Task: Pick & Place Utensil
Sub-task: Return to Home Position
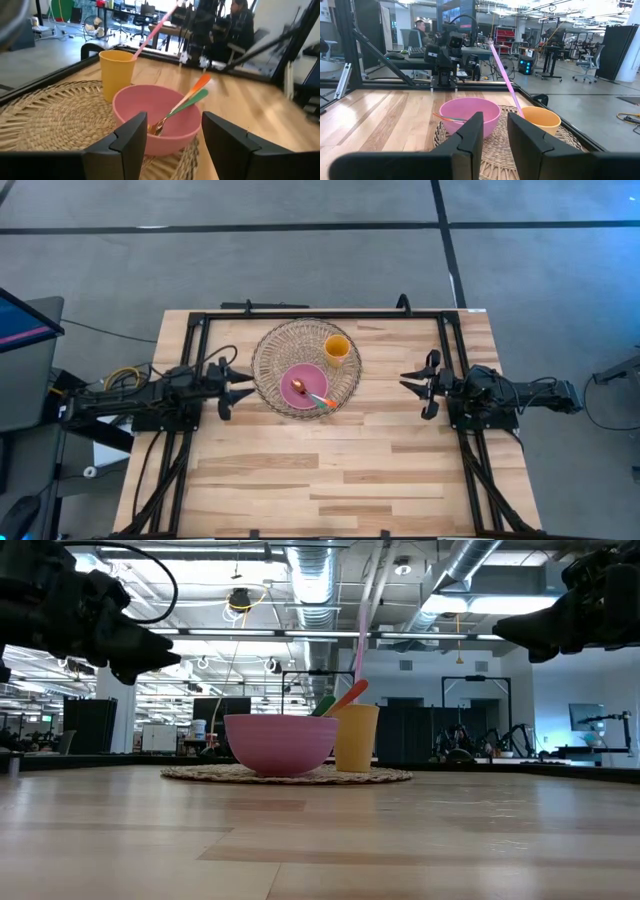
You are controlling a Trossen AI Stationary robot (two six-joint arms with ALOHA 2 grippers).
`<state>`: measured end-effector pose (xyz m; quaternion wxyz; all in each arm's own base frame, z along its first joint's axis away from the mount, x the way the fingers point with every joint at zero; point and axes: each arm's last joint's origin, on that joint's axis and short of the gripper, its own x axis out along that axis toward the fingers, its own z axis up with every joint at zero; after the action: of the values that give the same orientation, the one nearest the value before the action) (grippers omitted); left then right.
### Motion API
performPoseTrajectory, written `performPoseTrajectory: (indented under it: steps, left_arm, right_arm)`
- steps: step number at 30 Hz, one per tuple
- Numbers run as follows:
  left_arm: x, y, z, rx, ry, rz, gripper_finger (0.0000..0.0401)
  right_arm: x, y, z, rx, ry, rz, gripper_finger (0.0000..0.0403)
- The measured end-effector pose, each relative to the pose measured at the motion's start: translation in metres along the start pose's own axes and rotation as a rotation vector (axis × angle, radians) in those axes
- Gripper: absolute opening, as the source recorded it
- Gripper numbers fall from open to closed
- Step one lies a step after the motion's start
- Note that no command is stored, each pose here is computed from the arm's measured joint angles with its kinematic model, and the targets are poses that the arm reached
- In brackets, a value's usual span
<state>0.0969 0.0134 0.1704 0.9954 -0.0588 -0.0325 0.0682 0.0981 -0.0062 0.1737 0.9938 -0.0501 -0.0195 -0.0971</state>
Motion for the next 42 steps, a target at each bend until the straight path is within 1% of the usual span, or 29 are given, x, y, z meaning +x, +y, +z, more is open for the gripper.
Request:
performPoseTrajectory:
  steps: [4, 6, 11, 29, 42]
  left_arm:
    - [0.0, 0.001, -0.005, 0.058, 0.052, 0.007, 0.0191]
    - [0.001, 0.001, -0.006, 0.064, 0.066, 0.011, 0.0191]
    - [0.003, 0.002, -0.009, 0.067, 0.104, 0.043, 0.0191]
    - [0.01, 0.004, -0.02, 0.069, 0.227, 0.056, 0.0191]
    - [0.013, 0.005, -0.026, 0.069, 0.29, 0.061, 0.0191]
  right_arm:
    - [0.0, 0.0, 0.0, 0.0, 0.0, 0.0, 0.0082]
    - [0.0, 0.0, 0.0, 0.0, 0.001, 0.001, 0.0082]
    - [0.0, 0.0, 0.0, -0.001, 0.005, 0.004, 0.0082]
    - [0.0, 0.0, 0.0, -0.001, 0.005, 0.002, 0.0082]
    - [0.0, 0.0, 0.0, -0.001, 0.005, 0.002, 0.0082]
